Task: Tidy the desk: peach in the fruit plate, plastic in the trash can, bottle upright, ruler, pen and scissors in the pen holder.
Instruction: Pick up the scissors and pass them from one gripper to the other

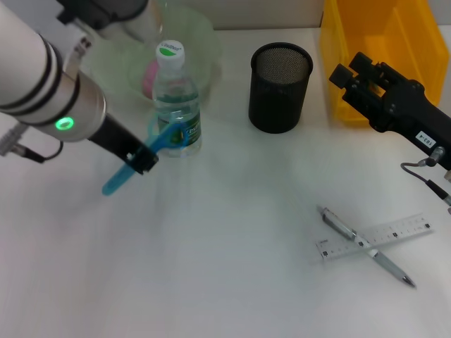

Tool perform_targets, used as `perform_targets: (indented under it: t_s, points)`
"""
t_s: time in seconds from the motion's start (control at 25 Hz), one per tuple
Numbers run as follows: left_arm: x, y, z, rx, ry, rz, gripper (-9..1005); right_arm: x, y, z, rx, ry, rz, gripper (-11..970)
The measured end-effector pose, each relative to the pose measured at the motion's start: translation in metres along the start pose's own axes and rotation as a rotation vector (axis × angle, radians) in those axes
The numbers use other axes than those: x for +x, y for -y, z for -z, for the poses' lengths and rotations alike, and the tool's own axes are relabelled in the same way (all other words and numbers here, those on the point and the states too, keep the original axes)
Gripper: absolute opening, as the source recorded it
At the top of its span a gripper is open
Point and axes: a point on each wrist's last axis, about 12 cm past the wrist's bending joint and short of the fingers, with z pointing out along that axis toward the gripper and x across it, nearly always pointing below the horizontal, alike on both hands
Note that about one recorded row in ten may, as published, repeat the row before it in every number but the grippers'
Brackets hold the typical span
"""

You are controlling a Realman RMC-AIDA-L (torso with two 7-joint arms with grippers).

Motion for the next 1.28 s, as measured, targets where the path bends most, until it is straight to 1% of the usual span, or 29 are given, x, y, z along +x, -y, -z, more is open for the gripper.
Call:
perform_targets:
  t_s: [0.28,0.36,0.4,0.44,0.48,0.6,0.68,0.72,0.76,0.88,0.92,0.96,1.16,1.28]
  points:
    - [-0.002,0.005,0.038,-0.041,0.136,-0.031,257,0.002,0.000,0.002,0.006,-0.002,-0.007,557]
    - [-0.002,0.005,0.038,-0.041,0.136,-0.031,257,0.002,0.000,0.002,0.007,-0.003,-0.008,557]
    - [-0.002,0.006,0.049,-0.059,0.184,-0.036,257,0.002,0.000,0.002,0.007,-0.003,-0.008,557]
    - [-0.002,0.006,0.049,-0.059,0.184,-0.036,257,0.002,0.000,0.002,0.007,-0.003,-0.008,557]
    - [0.000,0.006,0.057,-0.073,0.228,-0.035,257,0.002,0.000,0.002,0.007,-0.003,-0.008,557]
    - [0.000,0.006,0.057,-0.073,0.228,-0.035,257,0.003,-0.001,0.002,0.005,-0.005,-0.012,556]
    - [0.004,0.001,0.063,-0.049,0.312,-0.019,257,0.004,-0.002,0.002,0.004,-0.007,-0.017,556]
    - [0.004,0.001,0.063,-0.049,0.312,-0.019,257,0.004,-0.002,0.002,0.004,-0.007,-0.020,556]
    - [0.006,-0.005,0.069,-0.013,0.379,-0.011,257,0.005,-0.002,0.002,0.004,-0.007,-0.023,556]
    - [0.008,-0.013,0.076,0.014,0.444,-0.008,257,0.005,-0.003,0.003,0.002,-0.004,-0.028,555]
    - [0.008,-0.013,0.076,0.014,0.444,-0.008,257,0.005,-0.003,0.003,0.001,-0.003,-0.030,555]
    - [0.010,-0.018,0.081,0.034,0.488,-0.016,257,0.005,-0.004,0.002,-0.001,-0.003,-0.032,555]
    - [0.009,-0.018,0.082,0.068,0.524,-0.060,256,0.006,-0.005,0.001,-0.006,-0.006,-0.036,554]
    - [0.008,-0.018,0.080,0.094,0.538,-0.064,256,0.006,-0.005,0.001,-0.007,-0.007,-0.035,554]
